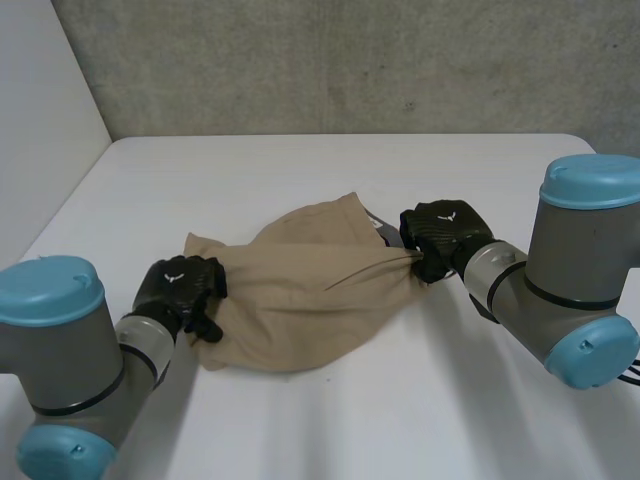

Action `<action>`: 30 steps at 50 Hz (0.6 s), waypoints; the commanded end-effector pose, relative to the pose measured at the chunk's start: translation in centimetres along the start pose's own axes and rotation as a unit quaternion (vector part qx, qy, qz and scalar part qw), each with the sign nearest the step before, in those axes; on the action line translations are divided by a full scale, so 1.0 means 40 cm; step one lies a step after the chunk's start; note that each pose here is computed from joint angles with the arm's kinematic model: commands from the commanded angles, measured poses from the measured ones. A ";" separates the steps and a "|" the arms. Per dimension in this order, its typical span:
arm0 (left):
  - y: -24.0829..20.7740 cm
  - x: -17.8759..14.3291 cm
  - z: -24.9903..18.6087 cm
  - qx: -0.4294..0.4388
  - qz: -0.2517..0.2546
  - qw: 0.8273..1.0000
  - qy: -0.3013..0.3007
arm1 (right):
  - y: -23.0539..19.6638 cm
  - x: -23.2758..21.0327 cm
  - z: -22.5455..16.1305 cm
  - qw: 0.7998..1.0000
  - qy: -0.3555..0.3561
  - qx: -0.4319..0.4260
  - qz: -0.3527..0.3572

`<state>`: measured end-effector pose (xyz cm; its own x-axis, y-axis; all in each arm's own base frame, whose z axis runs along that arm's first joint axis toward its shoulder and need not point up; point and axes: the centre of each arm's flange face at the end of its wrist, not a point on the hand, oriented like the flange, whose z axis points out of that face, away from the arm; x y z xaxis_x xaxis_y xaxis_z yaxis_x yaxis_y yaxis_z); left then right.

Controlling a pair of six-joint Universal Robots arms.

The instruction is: Fold the shorts.

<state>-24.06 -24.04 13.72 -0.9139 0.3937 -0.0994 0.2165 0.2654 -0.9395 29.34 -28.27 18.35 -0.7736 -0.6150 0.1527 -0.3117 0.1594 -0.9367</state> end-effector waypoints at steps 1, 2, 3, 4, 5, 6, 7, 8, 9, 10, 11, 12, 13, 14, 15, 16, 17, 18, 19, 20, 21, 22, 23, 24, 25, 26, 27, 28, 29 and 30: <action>0.017 -0.001 0.025 0.011 0.072 0.997 -0.006 | 0.004 0.001 0.001 1.000 0.000 -0.002 0.000; 0.019 -0.001 0.027 0.010 0.076 0.997 -0.006 | 0.003 0.001 0.001 1.000 0.001 -0.001 0.000; 0.020 -0.001 0.028 0.010 0.079 0.997 -0.006 | 0.002 0.001 0.001 1.000 0.001 -0.001 0.000; 0.019 -0.001 0.032 0.013 0.082 0.997 -0.006 | 0.004 0.001 0.001 1.000 0.000 -0.002 0.000; 0.019 -0.001 0.033 0.013 0.082 0.996 -0.007 | 0.005 0.001 0.002 1.000 0.000 -0.002 0.000; 0.021 -0.001 0.035 0.013 0.082 0.996 -0.006 | 0.005 0.001 0.002 1.000 0.000 -0.003 0.000; 0.021 -0.001 0.038 0.013 0.082 0.996 -0.007 | 0.006 0.001 0.003 1.000 0.000 -0.003 0.000; 0.021 -0.001 0.043 0.015 0.082 0.996 -0.007 | 0.006 0.001 0.003 1.000 0.000 -0.003 -0.001; 0.022 0.000 0.046 0.015 0.082 0.996 -0.007 | 0.006 0.001 0.003 1.000 0.000 -0.003 -0.001; 0.021 -0.001 0.046 0.016 0.082 0.996 -0.007 | 0.007 0.001 0.002 1.000 0.000 -0.004 -0.001; 0.019 -0.001 0.048 0.018 0.082 0.996 -0.007 | 0.007 0.000 0.002 1.000 0.000 -0.004 -0.001; 0.018 -0.002 0.049 0.019 0.082 0.996 -0.008 | 0.007 0.000 0.002 1.000 0.000 -0.004 -0.002; 0.018 -0.002 0.049 0.019 0.082 0.996 -0.008 | 0.007 0.000 0.002 1.000 0.000 -0.004 -0.003; 0.015 -0.005 0.046 0.020 0.082 0.996 -0.010 | 0.007 0.001 0.002 1.000 0.000 -0.004 -0.004; 0.011 -0.007 0.045 0.022 0.081 0.996 -0.011 | 0.005 0.001 0.002 1.000 0.000 -0.003 -0.004; 0.008 -0.006 0.043 0.024 0.081 0.996 -0.011 | 0.000 0.003 0.001 1.000 0.002 0.000 -0.004; -0.015 -0.009 0.033 0.034 0.080 0.996 -0.011 | -0.004 0.004 0.000 1.000 0.002 0.002 -0.005; -0.035 -0.011 0.025 0.046 0.080 0.996 -0.012 | -0.008 0.006 -0.001 1.000 0.002 0.005 -0.008; -0.049 -0.012 0.017 0.055 0.078 0.995 -0.013 | -0.013 0.007 -0.002 1.000 0.003 0.008 -0.009; -0.087 -0.016 -0.003 0.076 0.076 0.994 -0.016 | -0.026 0.010 -0.007 1.000 0.004 0.012 -0.015; -0.087 -0.016 -0.003 0.076 0.076 0.994 -0.016 | -0.038 0.014 -0.014 1.000 0.005 0.012 -0.025; -0.135 -0.017 -0.049 0.094 0.075 0.993 -0.013 | -0.046 0.014 -0.022 0.999 0.004 0.011 -0.032; -0.143 -0.016 -0.055 0.096 0.075 0.992 -0.012 | -0.056 0.014 -0.031 0.999 0.004 0.011 -0.043; -0.160 -0.014 -0.070 0.103 0.076 0.992 -0.008 | -0.077 0.017 -0.046 0.998 0.005 0.011 -0.065; -0.196 -0.013 -0.100 0.116 0.076 0.990 0.001 | -0.087 0.020 -0.054 0.997 0.005 0.012 -0.077; -0.214 -0.013 -0.116 0.123 0.077 0.989 0.006 | -0.096 0.020 -0.061 0.996 0.006 0.013 -0.087; -0.233 -0.014 -0.131 0.131 0.077 0.988 0.011 | -0.123 0.019 -0.079 0.993 0.008 0.023 -0.112; -0.254 -0.012 -0.146 0.139 0.078 0.987 0.018 | -0.140 0.016 -0.089 0.992 0.008 0.032 -0.125; -0.298 -0.011 -0.180 0.155 0.080 0.984 0.033 | -0.160 0.018 -0.099 0.990 0.012 0.042 -0.137; -0.316 -0.009 -0.194 0.162 0.080 0.983 0.040 | -0.201 0.023 -0.118 0.986 0.023 0.067 -0.154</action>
<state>-23.97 -23.24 21.96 -0.8762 0.4147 -0.2454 0.2694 -0.0006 -0.9630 28.79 -27.69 22.38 -0.7270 -0.6207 0.2937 -0.4030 0.0394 -0.9143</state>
